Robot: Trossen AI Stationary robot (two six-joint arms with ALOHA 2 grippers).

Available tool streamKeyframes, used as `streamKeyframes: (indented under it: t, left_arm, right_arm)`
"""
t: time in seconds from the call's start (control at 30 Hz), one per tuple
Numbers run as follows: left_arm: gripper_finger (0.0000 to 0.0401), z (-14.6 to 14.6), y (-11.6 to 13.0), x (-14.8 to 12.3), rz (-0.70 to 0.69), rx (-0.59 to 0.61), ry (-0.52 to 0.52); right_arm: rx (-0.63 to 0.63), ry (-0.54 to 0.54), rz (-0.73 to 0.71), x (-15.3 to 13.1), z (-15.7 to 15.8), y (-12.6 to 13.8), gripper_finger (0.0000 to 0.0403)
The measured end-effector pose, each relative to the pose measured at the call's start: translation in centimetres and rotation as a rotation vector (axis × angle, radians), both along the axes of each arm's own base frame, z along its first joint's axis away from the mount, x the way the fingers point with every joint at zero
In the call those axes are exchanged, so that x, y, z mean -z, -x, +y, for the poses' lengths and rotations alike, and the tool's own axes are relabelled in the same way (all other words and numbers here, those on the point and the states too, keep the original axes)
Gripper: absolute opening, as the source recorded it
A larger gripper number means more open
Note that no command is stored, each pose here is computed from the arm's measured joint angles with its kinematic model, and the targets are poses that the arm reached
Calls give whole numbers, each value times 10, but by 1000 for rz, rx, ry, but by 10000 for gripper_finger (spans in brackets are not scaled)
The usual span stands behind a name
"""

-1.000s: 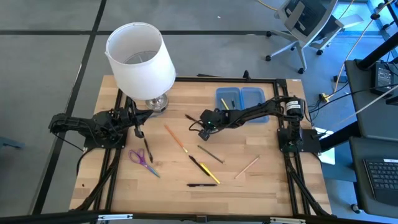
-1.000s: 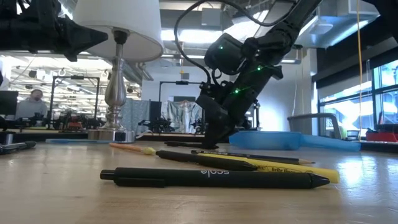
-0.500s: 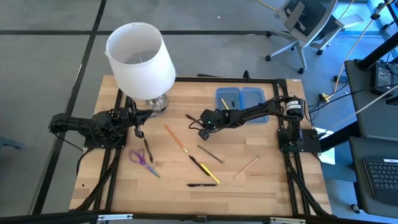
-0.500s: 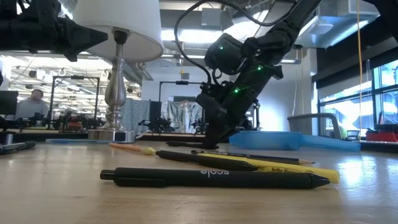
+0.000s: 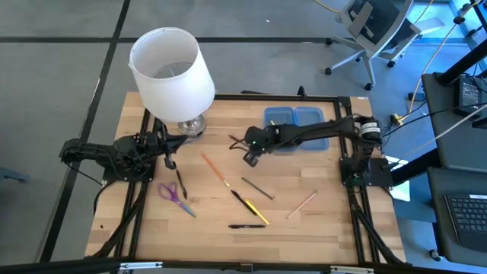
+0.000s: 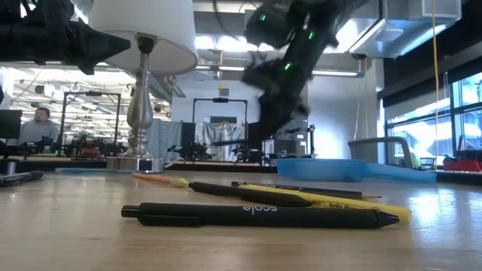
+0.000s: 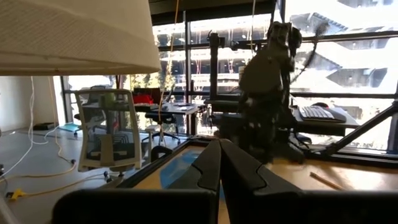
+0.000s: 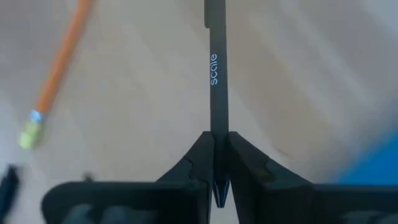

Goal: Pick & place school supplies into a supply box
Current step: Put the top black pen into the blue supply box

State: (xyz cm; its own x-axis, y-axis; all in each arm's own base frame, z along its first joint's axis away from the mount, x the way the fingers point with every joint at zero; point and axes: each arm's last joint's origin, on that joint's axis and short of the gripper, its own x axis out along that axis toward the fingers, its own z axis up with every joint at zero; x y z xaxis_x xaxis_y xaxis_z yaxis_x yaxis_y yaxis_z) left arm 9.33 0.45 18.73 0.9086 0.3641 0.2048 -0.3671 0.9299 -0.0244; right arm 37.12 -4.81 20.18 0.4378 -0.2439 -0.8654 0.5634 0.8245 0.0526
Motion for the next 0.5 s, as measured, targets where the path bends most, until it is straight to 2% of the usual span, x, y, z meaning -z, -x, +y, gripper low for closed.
streamKeyframes:
  t: [0.17,0.27,0.4,0.5]
  left_arm:
    - [4,0,0,0,-12,10,36]
    - [4,0,0,1,-9,10,35]
    - [4,0,0,1,-7,6,36]
    - [4,0,0,1,-6,-2,37]
  right_arm:
    - [154,99,126,-36,-8,44,39]
    - [290,109,174,-43,-10,75,40]
    - [418,80,132,-29,-9,103,40]
    - [458,18,44,-8,-9,108,41]
